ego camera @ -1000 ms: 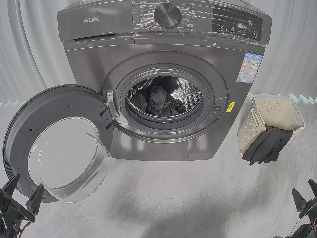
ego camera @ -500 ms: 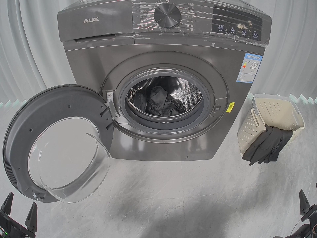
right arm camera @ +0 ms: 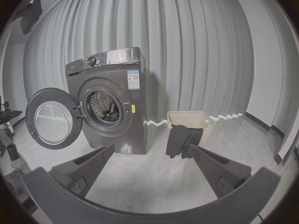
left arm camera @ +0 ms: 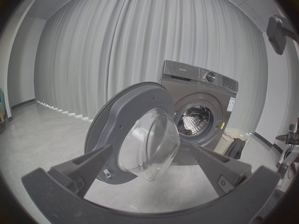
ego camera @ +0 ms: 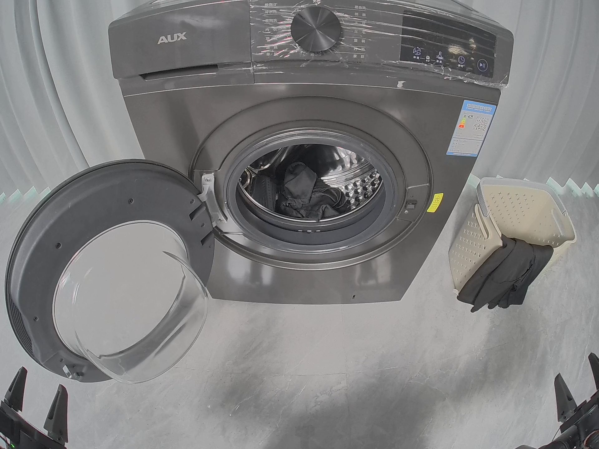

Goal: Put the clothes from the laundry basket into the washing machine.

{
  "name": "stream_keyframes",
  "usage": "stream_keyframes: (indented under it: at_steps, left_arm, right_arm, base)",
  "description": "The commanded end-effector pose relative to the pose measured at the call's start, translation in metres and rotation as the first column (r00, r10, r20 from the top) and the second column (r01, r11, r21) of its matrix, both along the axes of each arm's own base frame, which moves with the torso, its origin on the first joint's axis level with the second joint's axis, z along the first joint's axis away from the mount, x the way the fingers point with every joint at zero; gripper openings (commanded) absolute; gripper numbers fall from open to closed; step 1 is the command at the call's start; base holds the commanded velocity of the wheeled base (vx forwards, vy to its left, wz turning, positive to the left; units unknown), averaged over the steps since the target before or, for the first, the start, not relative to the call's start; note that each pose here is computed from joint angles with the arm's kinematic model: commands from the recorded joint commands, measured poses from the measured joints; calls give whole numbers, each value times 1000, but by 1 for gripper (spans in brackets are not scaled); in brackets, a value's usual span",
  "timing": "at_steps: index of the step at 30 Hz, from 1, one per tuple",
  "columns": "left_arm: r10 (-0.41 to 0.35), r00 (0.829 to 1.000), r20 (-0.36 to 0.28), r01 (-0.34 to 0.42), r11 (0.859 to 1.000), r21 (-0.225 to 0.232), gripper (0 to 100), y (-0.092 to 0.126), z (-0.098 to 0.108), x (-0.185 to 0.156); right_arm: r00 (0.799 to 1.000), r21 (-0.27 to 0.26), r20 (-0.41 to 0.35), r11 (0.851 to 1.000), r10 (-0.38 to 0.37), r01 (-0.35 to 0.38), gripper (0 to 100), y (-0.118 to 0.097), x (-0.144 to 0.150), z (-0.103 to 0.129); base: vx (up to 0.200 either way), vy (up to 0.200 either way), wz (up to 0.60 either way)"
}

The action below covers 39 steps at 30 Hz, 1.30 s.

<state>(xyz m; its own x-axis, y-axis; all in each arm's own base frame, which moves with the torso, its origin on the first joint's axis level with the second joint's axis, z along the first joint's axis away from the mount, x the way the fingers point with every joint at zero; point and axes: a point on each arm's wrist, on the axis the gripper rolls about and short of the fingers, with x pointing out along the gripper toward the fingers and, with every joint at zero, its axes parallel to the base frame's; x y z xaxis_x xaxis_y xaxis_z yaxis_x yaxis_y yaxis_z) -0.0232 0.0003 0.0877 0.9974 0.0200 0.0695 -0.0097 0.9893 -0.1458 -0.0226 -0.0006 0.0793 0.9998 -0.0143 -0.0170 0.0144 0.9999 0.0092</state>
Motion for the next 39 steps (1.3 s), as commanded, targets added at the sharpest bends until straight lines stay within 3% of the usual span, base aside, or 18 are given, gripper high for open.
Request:
stream_keyframes:
  at_steps: [1, 4, 6, 8, 11, 13, 14, 19, 20, 21, 24, 30, 39]
  left_arm:
    - [8, 1000, -3, -8, 997, 75, 100, 0, -5, 0]
    - [41, 999, -6, -39, 989, 141, 100, 1, -5, 0]
    - [103, 995, -6, -101, 982, 158, 100, 2, -5, 0]
    - [108, 994, -6, -106, 984, 143, 100, 2, -5, 0]
    - [-19, 1000, -7, 20, 993, 118, 100, -1, -5, 0]
    - [-144, 989, -20, 145, 983, 108, 100, -3, -5, -1]
    - [-170, 985, -29, 172, 980, 102, 100, -4, -5, -1]
    - [-122, 992, -32, 124, 987, 98, 100, -3, -5, -1]
    - [3, 998, -64, 5, 992, 127, 100, 0, -11, 0]
    - [20, 997, -75, -10, 992, 125, 100, 0, -11, 1]
    - [-24, 997, -73, 35, 988, 152, 100, -1, -12, 0]
    - [-21, 997, -72, 31, 990, 134, 100, -1, -12, 0]
    - [-14, 997, -71, 23, 992, 125, 100, 0, -12, 0]
  right_arm:
    - [1000, -9, 9, 1000, 10, -10, 100, 0, -1, -3]
    - [1000, -6, 9, 1000, 7, -7, 100, 0, -1, -4]
    - [1000, -6, 9, 1000, 4, -4, 100, 0, -1, -4]
    - [1000, -13, 11, 1000, 10, -10, 100, 0, -1, -3]
    - [1000, -11, 9, 1000, 10, -10, 100, 0, -1, -4]
    - [1000, -12, 9, 1000, 10, -10, 100, 0, -1, -4]
    - [1000, -12, 9, 1000, 10, -10, 100, 0, -1, -4]
    - [1000, -12, 9, 1000, 10, -10, 100, 0, -1, -4]
    - [1000, -12, 9, 1000, 10, -10, 100, 0, -1, -3]
    - [1000, -11, 9, 1000, 10, -10, 100, 0, -1, -3]
    - [1000, -12, 9, 1000, 10, -10, 100, 0, -1, -4]
    - [1000, -12, 9, 1000, 10, -10, 100, 0, -1, -4]
    - [1000, -12, 9, 1000, 10, -10, 100, 0, -1, -4]
  base:
    - [0, -200, 0]
    - [0, -200, 0]
    - [0, -200, 0]
    - [0, -200, 0]
    - [0, -67, 0]
    - [0, 0, 0]
    - [0, 0, 0]
    - [0, 0, 0]
    - [0, 0, 0]
    - [0, 0, 0]
    - [0, 0, 0]
    - [0, 0, 0]
    - [0, -200, 0]
